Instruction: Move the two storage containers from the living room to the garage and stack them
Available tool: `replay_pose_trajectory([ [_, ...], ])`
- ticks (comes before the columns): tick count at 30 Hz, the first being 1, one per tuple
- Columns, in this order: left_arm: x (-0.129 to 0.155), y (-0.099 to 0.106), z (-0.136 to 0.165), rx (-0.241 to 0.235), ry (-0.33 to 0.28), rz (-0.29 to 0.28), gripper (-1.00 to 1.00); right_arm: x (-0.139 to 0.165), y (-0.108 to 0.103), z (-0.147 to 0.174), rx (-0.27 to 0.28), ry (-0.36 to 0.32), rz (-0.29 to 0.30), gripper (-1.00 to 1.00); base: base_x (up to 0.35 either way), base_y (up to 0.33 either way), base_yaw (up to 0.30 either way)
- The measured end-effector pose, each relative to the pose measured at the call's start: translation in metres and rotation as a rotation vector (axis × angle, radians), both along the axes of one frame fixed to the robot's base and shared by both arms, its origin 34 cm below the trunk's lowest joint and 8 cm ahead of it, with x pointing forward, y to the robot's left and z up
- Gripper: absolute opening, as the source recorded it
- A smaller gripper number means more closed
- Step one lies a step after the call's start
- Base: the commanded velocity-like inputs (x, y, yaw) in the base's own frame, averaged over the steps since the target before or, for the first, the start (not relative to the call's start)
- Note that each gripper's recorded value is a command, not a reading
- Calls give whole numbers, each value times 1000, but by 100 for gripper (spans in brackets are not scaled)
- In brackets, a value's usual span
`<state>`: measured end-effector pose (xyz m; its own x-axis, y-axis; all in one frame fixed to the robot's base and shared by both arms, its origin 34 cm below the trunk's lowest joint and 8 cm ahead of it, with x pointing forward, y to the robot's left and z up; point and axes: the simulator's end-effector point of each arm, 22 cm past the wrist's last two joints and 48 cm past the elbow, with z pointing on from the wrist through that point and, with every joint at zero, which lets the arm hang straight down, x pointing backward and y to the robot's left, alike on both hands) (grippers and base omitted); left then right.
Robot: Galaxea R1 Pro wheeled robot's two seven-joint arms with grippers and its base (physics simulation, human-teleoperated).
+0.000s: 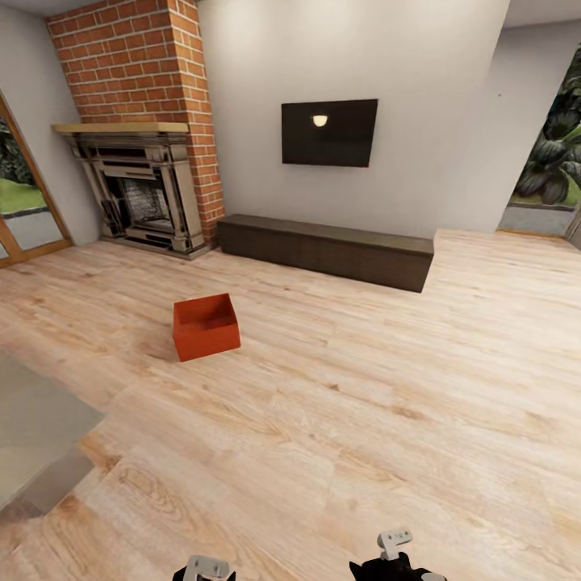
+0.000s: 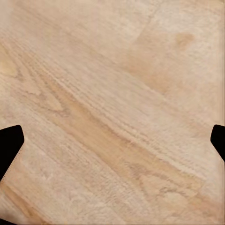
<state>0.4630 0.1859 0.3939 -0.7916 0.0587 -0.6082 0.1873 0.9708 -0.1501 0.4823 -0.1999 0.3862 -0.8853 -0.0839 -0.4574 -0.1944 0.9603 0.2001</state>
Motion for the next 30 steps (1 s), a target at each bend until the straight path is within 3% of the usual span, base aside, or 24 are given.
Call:
replay_pose_trajectory([
  [16, 0, 0, 0, 0, 0, 0, 100, 0, 0, 0, 0, 0, 0, 100, 346, 0, 7],
  [30, 0, 0, 0, 0, 0, 1, 100, 0, 0, 0, 0, 0, 0, 100, 346, 0, 170],
])
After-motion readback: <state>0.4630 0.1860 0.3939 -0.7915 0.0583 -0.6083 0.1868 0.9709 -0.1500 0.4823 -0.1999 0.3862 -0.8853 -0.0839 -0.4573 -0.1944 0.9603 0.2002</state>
